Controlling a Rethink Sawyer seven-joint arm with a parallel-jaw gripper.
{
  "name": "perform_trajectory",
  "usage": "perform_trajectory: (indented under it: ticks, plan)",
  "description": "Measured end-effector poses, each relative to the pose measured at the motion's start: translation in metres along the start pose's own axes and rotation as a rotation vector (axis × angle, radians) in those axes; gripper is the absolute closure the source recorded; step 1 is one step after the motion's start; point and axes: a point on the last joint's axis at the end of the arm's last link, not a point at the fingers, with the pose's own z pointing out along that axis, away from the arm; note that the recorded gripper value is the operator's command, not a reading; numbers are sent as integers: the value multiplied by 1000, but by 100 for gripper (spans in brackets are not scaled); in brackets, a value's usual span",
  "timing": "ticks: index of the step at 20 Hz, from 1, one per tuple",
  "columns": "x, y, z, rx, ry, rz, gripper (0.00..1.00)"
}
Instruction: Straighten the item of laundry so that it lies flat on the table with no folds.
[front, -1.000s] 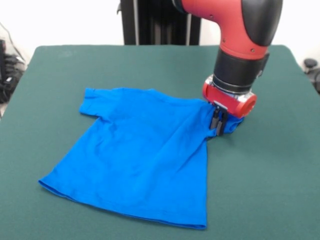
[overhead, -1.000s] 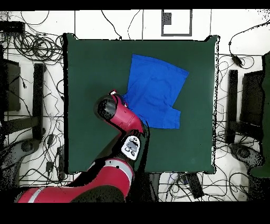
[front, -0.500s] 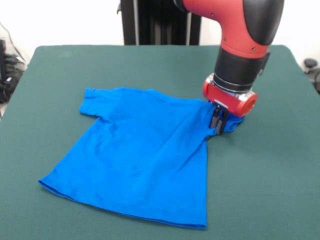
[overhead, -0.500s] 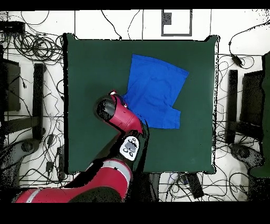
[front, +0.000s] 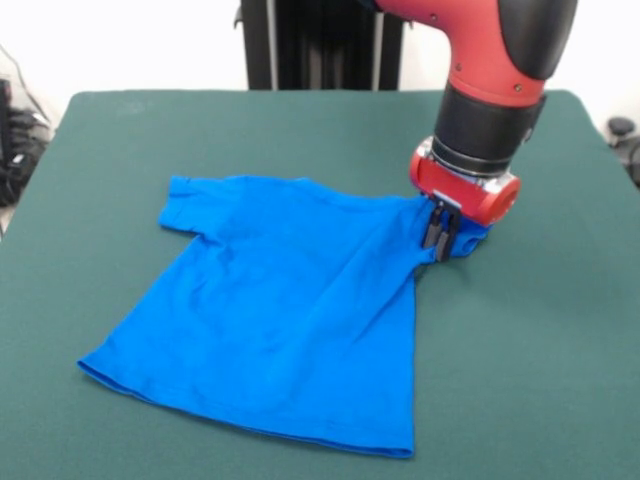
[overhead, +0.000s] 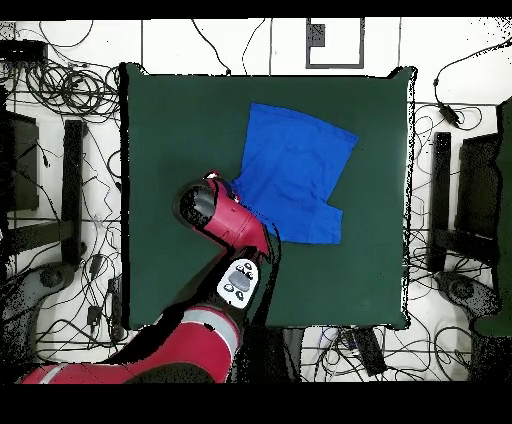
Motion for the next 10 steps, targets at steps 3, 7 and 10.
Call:
perform_trajectory:
  ticks: [3, 7, 10]
  plan:
    - [-2, 1, -4, 7, 4, -7, 100]
    - [-2, 2, -7, 12, 9, -14, 100]
    - [-3, 2, -7, 16, 13, -16, 100]
